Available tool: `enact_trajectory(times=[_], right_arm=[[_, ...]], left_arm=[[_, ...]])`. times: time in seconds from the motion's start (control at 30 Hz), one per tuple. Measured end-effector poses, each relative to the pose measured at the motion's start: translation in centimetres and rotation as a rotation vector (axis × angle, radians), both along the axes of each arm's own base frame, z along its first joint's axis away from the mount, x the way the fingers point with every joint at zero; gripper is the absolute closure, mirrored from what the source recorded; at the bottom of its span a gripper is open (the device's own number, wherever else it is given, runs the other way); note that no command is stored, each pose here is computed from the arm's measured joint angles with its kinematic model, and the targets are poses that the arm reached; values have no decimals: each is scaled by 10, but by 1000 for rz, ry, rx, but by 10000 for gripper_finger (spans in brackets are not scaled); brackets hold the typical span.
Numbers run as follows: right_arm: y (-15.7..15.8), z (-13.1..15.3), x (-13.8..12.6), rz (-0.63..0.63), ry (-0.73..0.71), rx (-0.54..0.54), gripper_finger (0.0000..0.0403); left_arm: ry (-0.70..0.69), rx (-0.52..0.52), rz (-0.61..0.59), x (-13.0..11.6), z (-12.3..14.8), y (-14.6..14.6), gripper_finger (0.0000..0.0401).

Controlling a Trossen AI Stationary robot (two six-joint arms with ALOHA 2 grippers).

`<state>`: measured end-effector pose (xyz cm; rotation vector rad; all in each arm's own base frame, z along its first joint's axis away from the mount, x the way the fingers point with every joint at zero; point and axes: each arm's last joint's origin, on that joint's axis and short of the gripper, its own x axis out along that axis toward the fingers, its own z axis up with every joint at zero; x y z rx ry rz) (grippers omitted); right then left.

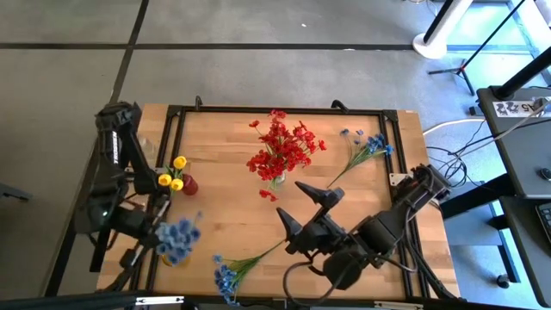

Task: Sort flowers into vase by color
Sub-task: Put the top left blue flower into the yellow vase

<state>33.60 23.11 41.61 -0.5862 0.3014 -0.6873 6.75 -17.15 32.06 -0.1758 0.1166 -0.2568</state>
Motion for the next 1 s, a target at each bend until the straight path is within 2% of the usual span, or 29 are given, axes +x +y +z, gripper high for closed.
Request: enact_trajectory(times=[0.1,0.17,0.37,0.53,0.67,0.83,1.0], right_arm=[[-3,-1,2,0,8,-2,13],[-2,-1,1,12,9,8,13],[4,-9,-8,24,28,16,13],[8,-17,-18,33,31,40,13],[8,-20,-22,29,31,53,13],[7,-21,-21,23,31,58,13],[4,-21,-20,9,28,51,13]], left_arm=[[-13,39,-49,14,5,9,390],[-23,25,-64,16,10,18,390],[-76,13,-273,-1,21,28,390],[-112,88,-412,-17,21,21,390],[-100,93,-393,-21,8,18,390],[-113,20,-383,-22,-13,14,390],[-111,-29,-382,-30,-5,17,390]])
